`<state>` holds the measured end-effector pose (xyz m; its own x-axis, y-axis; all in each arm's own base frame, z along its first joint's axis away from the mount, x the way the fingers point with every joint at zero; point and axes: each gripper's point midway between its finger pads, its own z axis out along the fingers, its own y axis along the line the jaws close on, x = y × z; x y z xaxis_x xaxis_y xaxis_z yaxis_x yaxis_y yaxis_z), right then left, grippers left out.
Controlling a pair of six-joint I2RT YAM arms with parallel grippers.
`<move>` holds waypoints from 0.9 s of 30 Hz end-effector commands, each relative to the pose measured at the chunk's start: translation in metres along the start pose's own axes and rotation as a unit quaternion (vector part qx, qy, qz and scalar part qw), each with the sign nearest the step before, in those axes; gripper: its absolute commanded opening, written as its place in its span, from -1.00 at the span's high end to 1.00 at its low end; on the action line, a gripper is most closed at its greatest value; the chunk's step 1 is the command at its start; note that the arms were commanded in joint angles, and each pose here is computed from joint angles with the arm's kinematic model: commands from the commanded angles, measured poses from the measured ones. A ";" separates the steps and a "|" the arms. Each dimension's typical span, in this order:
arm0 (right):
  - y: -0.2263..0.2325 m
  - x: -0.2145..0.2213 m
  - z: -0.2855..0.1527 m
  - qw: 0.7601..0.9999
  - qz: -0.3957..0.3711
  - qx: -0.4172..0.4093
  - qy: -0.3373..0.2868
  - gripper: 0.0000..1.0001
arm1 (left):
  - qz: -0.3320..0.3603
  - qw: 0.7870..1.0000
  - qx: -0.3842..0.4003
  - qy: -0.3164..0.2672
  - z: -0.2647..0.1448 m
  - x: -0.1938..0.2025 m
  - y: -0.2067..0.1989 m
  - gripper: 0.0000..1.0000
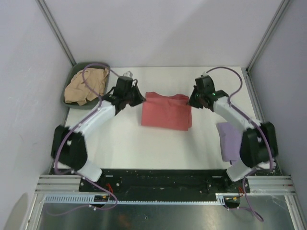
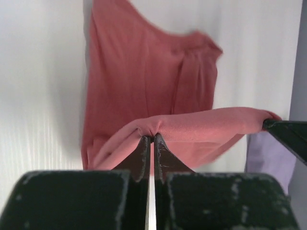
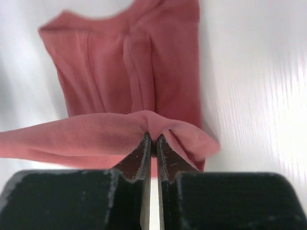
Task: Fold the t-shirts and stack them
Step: Fold the long partially folded tshirt into a neat square
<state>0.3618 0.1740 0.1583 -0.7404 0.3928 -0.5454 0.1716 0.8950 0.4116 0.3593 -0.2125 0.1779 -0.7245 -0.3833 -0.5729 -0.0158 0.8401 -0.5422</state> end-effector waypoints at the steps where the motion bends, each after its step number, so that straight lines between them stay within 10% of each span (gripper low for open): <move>1: 0.015 -0.064 0.068 0.998 -0.008 -0.049 -0.044 1.00 | 0.013 0.999 0.002 -0.046 0.070 -0.058 0.002 1.00; 13: 0.004 -0.099 0.202 0.999 0.039 -0.033 0.003 1.00 | 0.020 0.998 0.043 -0.028 0.211 -0.086 0.013 1.00; 27: -0.057 -0.001 0.153 0.994 0.078 0.040 0.068 1.00 | -0.027 0.999 0.017 0.009 0.143 -0.015 0.039 1.00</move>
<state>0.5025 0.1626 0.0314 -0.7545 0.4968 -0.4289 0.2784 0.8340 0.4763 0.4952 -0.2271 0.0337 -0.7696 -0.3980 -0.4993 -0.0666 0.8277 -0.5573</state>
